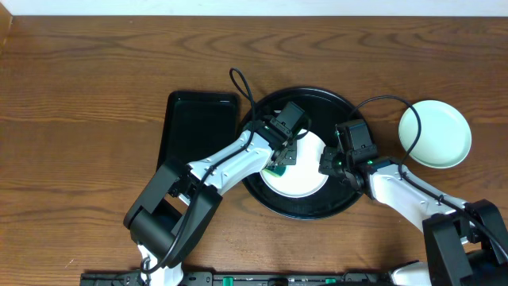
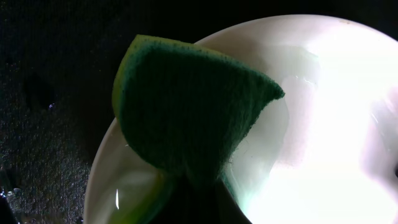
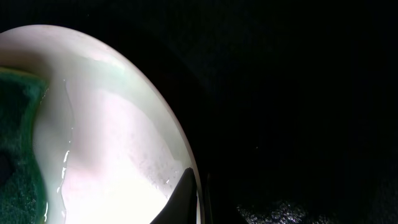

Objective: Clean dirty plates on tray and stack at the side
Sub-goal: 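Continue scrubbing the pink plate center with the left gripper's sponge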

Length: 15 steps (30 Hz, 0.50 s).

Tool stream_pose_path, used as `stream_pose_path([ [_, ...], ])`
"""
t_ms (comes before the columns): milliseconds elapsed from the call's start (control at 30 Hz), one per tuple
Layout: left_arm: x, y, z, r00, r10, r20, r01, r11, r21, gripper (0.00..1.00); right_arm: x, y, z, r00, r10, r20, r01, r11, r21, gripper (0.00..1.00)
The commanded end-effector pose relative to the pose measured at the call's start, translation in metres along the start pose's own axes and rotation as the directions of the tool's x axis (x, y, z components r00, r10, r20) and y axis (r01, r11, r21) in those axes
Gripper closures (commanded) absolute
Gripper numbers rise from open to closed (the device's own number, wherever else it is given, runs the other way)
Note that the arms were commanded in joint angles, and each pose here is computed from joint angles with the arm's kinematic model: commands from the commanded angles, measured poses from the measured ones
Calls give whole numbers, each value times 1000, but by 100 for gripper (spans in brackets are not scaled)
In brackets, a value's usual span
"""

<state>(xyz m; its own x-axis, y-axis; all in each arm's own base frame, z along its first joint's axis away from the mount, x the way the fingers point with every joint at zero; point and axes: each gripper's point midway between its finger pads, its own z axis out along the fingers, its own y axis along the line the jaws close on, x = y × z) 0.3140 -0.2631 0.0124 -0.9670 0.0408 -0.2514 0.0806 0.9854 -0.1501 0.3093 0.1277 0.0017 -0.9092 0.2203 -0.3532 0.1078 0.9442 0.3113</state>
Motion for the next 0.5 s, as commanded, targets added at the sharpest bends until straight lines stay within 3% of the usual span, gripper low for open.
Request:
stream_pose_path([
  [0,36,18,33,992,-2,-125,-7,998,-69,92,17,-4,13,998,2,-64,-2,1000,3,99],
  [133,41,12,33,988,-4,-156,-1,999,-33,92,18,-3,13,998,2,-68,-2,1000,-5,99],
  [333,57,-33,25,962,56,-266,5,974,225,93,18,-3,13,998,2,-69,-3,1000,-5,99],
  [467,57,-42,20,961,65,-270,11,962,271,93,18,-3,13,998,2,-69,-3,1000,-5,99],
])
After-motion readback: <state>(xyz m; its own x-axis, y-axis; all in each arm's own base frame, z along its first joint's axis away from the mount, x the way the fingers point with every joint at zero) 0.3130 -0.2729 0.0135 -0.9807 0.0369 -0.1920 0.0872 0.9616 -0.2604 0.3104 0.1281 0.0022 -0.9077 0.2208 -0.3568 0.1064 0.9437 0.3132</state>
